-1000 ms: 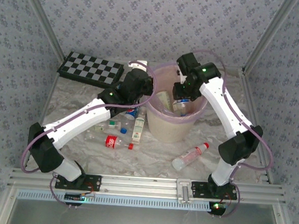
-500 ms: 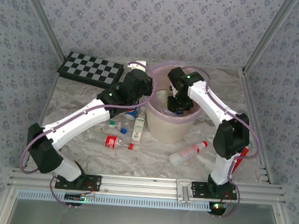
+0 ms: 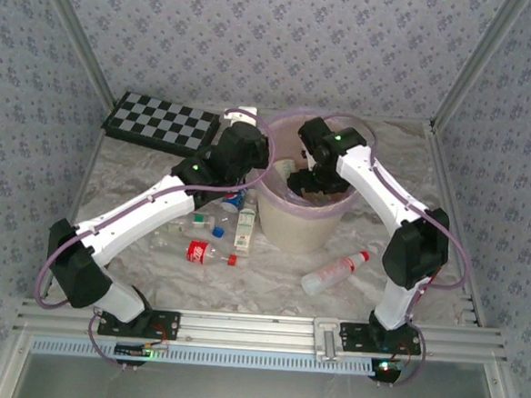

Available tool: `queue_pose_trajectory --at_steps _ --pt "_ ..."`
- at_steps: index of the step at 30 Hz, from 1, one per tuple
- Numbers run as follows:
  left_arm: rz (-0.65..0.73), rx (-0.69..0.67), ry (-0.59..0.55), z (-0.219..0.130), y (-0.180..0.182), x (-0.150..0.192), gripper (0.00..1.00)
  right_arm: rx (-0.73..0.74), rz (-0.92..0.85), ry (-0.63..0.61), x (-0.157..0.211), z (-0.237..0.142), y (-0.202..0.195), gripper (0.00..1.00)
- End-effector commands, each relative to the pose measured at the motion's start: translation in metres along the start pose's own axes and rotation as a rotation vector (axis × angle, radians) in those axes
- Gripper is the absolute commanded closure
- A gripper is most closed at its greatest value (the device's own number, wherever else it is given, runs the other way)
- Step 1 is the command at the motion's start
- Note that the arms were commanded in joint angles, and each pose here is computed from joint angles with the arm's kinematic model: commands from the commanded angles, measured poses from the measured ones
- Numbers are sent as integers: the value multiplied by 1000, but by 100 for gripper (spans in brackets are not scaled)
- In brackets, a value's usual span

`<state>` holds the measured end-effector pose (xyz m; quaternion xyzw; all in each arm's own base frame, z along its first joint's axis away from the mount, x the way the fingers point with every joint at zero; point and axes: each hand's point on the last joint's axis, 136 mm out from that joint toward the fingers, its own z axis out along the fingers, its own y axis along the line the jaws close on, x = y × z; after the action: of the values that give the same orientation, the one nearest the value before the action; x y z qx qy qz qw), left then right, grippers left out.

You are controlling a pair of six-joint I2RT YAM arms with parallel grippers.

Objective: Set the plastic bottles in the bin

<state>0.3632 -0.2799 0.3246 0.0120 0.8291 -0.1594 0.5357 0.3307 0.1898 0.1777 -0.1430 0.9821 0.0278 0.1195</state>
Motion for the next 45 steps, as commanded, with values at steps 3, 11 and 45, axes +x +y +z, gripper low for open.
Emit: queue_pose_trajectory --at_steps 3,11,45 --pt "4 -3 9 -2 0 0 100 -110 -21 -206 -24 -85 21 0" --pt "6 2 7 -1 -2 -3 100 -273 29 -452 -29 -181 23 0" --pt "17 7 10 2 -5 -2 100 -185 1378 121 219 42 -75 5"
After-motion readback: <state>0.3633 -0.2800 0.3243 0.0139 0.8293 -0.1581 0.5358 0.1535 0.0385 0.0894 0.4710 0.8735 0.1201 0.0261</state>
